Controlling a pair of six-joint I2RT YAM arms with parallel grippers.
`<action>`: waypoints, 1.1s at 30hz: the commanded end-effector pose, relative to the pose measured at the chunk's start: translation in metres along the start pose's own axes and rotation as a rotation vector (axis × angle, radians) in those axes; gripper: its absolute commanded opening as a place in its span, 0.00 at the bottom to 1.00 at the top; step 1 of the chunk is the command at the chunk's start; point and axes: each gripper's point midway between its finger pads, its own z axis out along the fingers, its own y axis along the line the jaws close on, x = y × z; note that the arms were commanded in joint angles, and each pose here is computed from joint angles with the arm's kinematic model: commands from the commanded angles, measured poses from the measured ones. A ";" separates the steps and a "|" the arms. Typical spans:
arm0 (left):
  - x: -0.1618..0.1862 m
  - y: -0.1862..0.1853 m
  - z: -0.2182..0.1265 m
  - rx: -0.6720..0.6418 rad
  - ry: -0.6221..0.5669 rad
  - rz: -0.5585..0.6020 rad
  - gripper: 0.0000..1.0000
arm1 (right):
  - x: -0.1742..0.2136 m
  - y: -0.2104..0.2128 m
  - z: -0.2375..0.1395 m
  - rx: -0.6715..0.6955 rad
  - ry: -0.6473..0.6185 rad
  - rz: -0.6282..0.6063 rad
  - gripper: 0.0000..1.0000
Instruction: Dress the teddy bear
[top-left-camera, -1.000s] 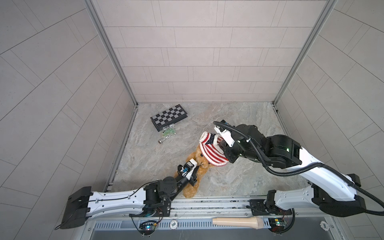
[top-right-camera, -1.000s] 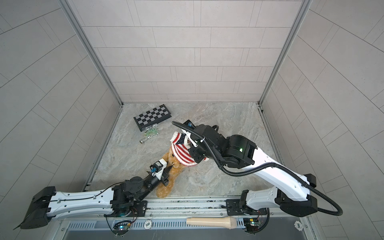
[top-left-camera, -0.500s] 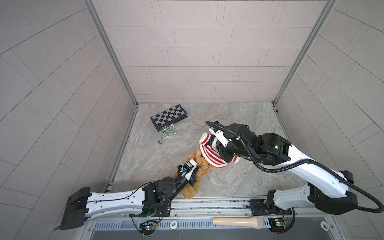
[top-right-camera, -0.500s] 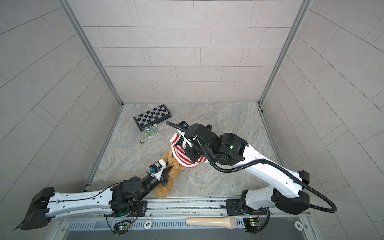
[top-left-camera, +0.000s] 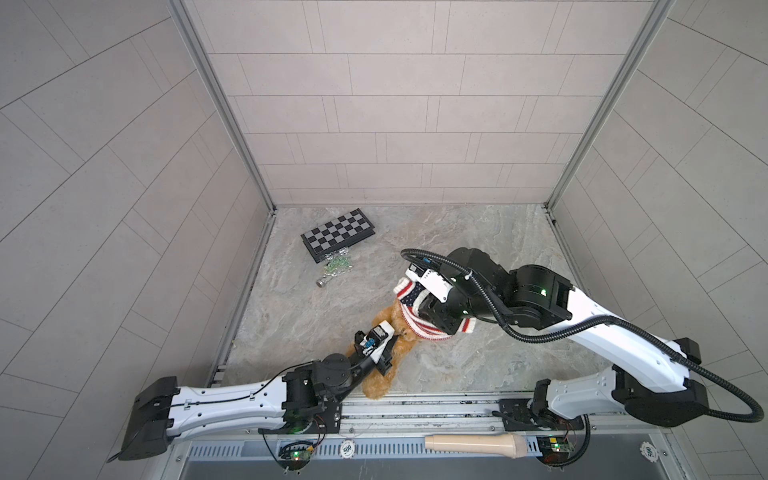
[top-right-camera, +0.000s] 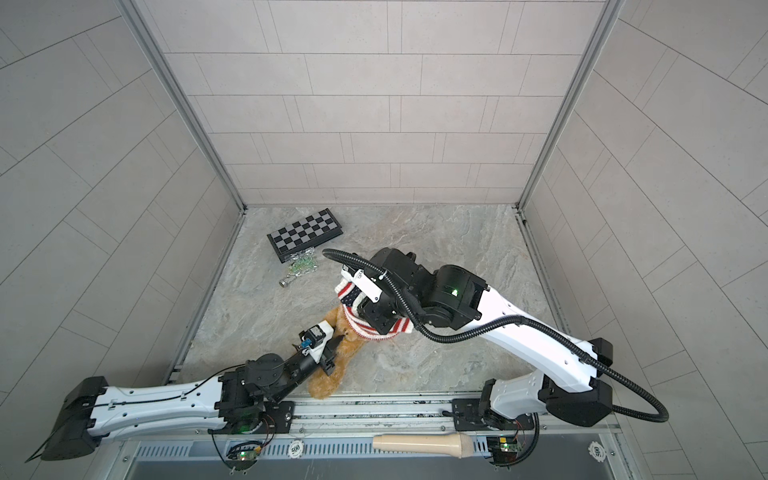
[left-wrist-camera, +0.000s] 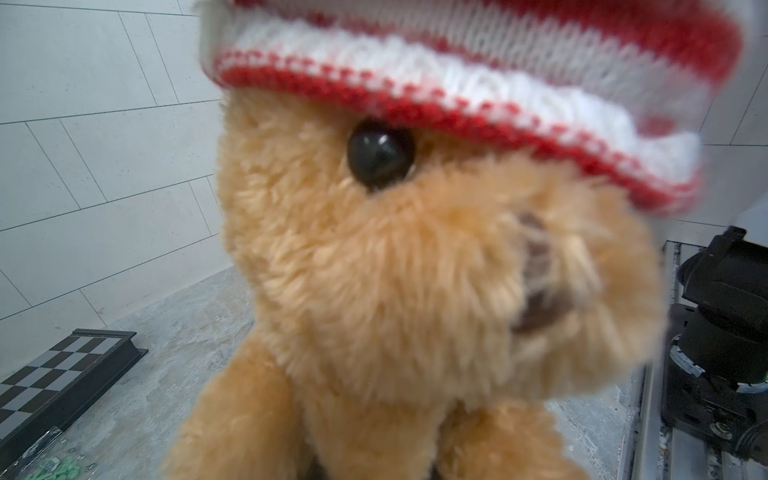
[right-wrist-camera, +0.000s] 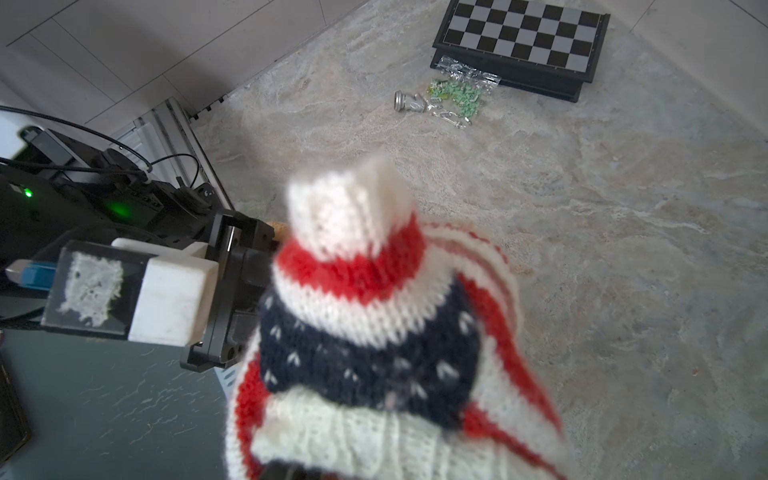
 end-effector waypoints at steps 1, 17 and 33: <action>-0.030 0.003 -0.002 -0.001 -0.077 -0.030 0.00 | 0.011 -0.010 0.005 0.031 0.046 0.016 0.43; -0.033 0.003 0.000 -0.008 -0.071 -0.016 0.00 | 0.025 0.003 0.030 -0.065 0.087 0.067 0.42; -0.020 0.001 0.014 -0.044 0.001 -0.048 0.08 | 0.025 -0.010 0.009 -0.084 -0.069 0.049 0.00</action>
